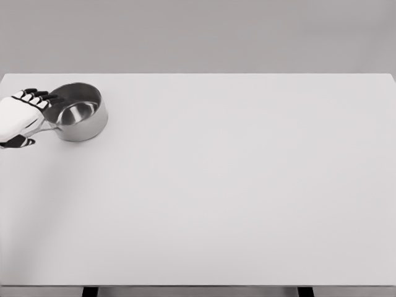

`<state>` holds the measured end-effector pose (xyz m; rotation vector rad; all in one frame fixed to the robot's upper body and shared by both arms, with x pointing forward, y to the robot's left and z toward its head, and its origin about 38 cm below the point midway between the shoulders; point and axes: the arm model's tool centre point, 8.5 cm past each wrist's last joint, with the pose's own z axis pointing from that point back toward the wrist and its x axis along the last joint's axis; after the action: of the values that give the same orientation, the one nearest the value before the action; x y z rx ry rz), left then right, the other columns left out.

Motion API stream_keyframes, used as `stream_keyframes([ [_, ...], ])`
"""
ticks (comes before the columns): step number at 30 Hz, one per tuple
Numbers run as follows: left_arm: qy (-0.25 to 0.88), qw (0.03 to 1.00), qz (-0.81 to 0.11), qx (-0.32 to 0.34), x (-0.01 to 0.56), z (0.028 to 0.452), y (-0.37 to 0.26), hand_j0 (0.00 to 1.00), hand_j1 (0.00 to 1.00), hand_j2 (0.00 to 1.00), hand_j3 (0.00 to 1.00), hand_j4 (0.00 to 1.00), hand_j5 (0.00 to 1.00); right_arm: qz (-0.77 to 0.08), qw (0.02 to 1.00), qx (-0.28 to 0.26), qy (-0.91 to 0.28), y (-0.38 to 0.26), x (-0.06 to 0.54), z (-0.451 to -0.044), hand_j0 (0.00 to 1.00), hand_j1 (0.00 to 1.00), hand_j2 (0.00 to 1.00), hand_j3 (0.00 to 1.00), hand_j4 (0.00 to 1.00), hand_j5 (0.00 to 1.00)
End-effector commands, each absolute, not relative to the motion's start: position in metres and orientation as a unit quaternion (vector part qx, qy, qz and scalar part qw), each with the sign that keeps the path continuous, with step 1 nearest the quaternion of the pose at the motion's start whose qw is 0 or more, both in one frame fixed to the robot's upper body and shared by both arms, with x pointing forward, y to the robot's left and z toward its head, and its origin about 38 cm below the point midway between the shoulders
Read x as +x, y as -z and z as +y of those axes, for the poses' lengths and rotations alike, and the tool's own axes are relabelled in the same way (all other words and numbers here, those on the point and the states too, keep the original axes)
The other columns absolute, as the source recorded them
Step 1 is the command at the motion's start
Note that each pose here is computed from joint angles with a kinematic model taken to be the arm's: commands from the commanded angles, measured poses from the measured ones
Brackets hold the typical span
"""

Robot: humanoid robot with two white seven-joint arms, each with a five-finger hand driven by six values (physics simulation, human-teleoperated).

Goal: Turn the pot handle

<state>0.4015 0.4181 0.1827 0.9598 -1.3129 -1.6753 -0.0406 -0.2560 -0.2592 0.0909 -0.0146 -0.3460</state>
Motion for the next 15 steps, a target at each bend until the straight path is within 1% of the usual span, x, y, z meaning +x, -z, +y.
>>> stream_keyframes([
  [1,0.658,0.402,-0.514,0.376,0.402,0.423,-0.178,1.0,1.0,1.0,1.0,1.0,1.0,-0.008,0.984,0.045,0.172,0.259,-0.041,-0.256,1.0,1.0,1.0,1.0,1.0,1.0],
  [15,0.646,0.429,-0.506,0.378,0.412,0.44,-0.173,1.0,1.0,1.0,1.0,1.0,1.0,-0.008,0.984,0.045,0.172,0.259,-0.041,-0.256,1.0,1.0,1.0,1.0,1.0,1.0],
])
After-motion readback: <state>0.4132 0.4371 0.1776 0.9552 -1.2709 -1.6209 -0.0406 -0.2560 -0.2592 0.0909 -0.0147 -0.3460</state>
